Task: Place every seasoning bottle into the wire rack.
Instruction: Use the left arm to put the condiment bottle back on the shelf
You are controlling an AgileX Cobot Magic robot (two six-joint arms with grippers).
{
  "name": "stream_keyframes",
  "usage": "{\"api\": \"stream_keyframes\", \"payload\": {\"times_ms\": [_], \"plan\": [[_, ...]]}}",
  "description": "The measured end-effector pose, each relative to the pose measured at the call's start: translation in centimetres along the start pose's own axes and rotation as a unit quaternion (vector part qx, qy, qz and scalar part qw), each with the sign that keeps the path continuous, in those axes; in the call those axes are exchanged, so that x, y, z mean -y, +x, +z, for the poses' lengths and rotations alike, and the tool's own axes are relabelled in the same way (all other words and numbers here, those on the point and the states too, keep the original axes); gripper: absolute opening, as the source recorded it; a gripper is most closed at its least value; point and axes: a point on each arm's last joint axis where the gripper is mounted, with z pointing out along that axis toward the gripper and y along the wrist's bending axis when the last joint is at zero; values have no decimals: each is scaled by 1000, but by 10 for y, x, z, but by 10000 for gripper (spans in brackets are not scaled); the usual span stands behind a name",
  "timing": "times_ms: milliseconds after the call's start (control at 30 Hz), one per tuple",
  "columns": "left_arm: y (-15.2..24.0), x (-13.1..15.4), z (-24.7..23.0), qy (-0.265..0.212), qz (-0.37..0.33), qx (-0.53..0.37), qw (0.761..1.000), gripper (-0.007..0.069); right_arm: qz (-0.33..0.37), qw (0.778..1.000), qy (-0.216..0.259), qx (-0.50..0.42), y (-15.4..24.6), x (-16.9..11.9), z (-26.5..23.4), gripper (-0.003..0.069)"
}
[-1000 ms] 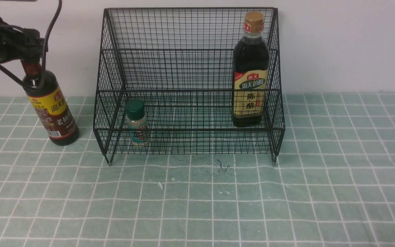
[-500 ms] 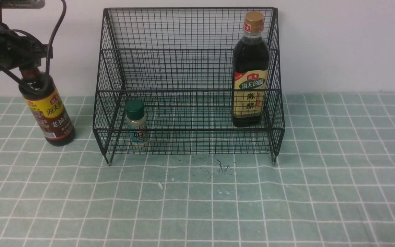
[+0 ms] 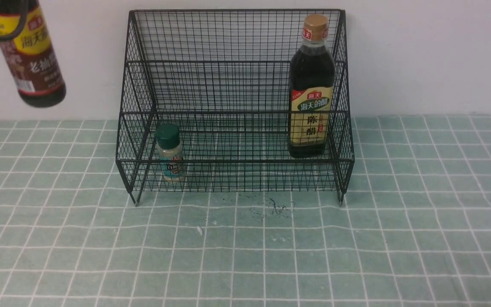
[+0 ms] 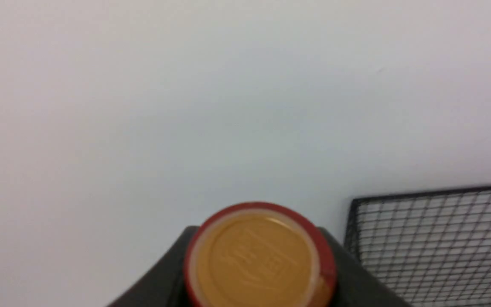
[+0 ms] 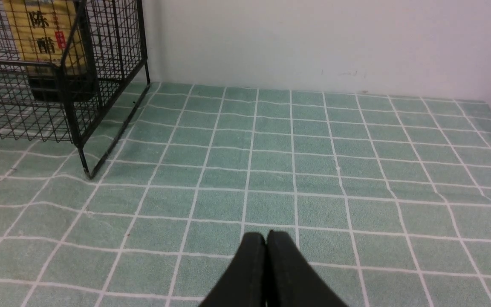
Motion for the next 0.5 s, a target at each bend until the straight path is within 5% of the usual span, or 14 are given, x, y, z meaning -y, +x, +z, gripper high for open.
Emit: {"api": "stream_keyframes", "payload": {"times_ms": [500], "plan": [[-8, 69, 21, 86, 12, 50, 995, 267, 0, 1000, 0, 0, 0, 0, 0, -15]]}}
